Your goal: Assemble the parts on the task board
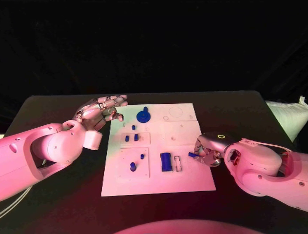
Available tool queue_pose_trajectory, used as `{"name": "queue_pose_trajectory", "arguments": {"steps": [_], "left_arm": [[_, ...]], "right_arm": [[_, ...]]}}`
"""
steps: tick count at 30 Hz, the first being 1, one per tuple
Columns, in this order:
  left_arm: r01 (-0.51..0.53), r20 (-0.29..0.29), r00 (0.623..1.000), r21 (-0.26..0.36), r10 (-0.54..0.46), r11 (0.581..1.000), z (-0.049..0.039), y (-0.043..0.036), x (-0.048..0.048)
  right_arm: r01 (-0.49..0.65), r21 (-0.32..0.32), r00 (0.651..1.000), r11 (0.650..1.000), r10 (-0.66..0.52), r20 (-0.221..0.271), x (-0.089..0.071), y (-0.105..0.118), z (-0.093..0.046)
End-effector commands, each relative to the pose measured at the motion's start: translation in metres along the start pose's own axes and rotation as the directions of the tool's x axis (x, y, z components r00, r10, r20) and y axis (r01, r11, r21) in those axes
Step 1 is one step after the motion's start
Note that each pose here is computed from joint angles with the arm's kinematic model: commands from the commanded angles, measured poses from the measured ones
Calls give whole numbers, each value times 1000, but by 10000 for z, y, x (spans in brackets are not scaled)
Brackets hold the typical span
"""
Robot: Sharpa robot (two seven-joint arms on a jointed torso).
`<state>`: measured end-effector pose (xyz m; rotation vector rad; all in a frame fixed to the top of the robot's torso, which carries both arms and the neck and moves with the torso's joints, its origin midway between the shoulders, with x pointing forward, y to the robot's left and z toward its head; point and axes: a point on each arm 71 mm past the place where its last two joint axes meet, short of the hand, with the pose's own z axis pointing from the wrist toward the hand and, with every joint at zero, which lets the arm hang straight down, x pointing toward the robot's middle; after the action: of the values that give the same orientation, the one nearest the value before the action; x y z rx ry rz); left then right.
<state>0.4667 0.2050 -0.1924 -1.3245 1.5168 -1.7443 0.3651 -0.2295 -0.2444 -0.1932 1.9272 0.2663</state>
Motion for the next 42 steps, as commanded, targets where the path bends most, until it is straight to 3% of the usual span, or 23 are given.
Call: {"name": "queue_pose_trajectory", "arguments": {"steps": [1, 11, 17, 24, 32, 42], "left_arm": [[-1, -27, 1000, 5, 2, 1000, 3, -2, 40], [-9, -33, 999, 5, 10, 1000, 4, 1, 56], [-10, -32, 999, 5, 10, 1000, -1, -1, 51], [-10, -33, 999, 5, 10, 1000, -5, -2, 50], [-9, -36, 999, 3, 9, 1000, -8, 1, 61], [-7, -42, 999, 0, 7, 1000, -8, 6, 79]], "right_arm": [[74, 35, 989, 997, -69, -134, 256, -48, -2], [80, 23, 995, 997, -78, -70, 225, 38, 19], [-86, 42, 996, 995, 87, -7, 167, 50, -36], [-318, 62, 948, 946, 315, 52, 78, 88, -138], [-439, 98, 898, 893, 440, 16, 89, 126, -184], [-480, 118, 873, 869, 487, -39, 132, 181, -174]]}}
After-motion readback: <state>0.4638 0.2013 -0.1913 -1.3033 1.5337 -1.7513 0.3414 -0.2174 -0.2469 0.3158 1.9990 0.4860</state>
